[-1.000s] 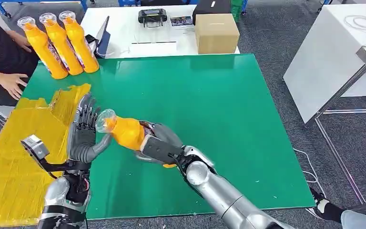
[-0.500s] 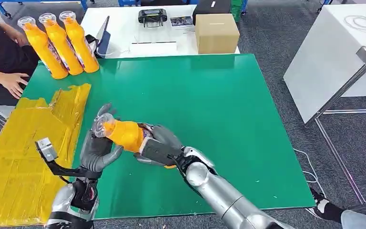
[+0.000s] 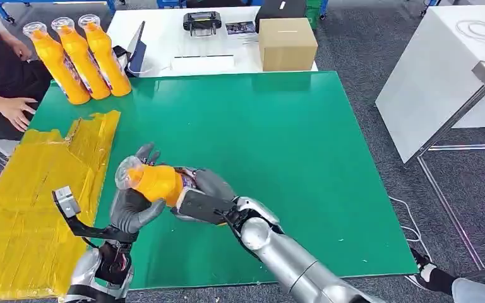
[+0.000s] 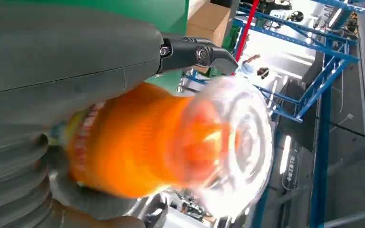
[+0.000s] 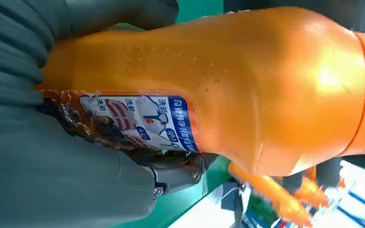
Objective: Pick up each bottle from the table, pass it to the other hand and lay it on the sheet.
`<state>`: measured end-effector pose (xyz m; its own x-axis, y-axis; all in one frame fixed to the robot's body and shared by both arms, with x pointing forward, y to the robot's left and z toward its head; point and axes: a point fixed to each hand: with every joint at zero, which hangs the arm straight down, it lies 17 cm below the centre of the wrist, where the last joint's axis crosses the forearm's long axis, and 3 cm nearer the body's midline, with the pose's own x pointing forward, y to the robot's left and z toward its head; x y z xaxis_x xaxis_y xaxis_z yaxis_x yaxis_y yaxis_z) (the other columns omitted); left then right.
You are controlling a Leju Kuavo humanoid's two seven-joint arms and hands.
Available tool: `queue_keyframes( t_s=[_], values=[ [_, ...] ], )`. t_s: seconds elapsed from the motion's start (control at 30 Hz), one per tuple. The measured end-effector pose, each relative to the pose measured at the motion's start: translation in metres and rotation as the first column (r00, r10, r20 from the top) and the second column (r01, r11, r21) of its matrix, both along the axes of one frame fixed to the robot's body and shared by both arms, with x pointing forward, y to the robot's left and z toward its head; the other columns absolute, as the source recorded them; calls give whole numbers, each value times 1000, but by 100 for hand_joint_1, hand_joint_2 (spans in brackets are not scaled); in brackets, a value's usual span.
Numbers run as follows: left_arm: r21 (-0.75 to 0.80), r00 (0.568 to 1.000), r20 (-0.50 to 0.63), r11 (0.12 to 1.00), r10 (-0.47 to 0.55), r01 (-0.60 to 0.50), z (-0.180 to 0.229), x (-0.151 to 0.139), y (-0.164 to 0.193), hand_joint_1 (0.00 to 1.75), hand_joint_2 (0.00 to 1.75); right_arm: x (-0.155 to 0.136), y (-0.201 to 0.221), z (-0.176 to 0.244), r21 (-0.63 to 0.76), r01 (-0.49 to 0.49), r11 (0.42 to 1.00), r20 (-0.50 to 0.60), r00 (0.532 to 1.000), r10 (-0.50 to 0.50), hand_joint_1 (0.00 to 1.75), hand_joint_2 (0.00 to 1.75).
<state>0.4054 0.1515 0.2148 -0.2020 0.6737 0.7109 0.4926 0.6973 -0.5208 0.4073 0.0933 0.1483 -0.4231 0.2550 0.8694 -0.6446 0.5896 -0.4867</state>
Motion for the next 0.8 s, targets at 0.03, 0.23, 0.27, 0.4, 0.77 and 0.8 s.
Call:
queue_keyframes(
  t_s=[0.03, 0.23, 0.27, 0.4, 0.77, 0.8],
  values=[
    [0, 1000, -1, 1000, 2, -2, 0, 0, 0, 0, 175, -3, 3, -2, -4, -7, 1000, -2, 1000, 7, 175, 175],
    [-5, 1000, 4, 1000, 17, -17, 0, 1, 5, 0, 175, -23, 20, -14, -42, -60, 997, -5, 998, 60, 175, 175],
    [-5, 1000, 6, 1000, 20, -20, 0, 1, 6, 0, 175, -27, 23, -17, -47, -69, 996, -7, 998, 69, 175, 175],
    [0, 1000, 6, 1000, 29, -29, -1, 1, 10, 0, 175, -34, 27, -25, -61, -80, 995, -16, 997, 79, 175, 175],
    [3, 998, -3, 998, 60, -60, -7, 1, 23, 5, 175, -45, 32, -41, -95, -109, 989, -29, 994, 107, 175, 175],
    [3, 998, -2, 998, 58, -58, -7, 1, 23, 171, 175, -46, 32, -42, -97, -111, 989, -30, 994, 109, 175, 175]
  ],
)
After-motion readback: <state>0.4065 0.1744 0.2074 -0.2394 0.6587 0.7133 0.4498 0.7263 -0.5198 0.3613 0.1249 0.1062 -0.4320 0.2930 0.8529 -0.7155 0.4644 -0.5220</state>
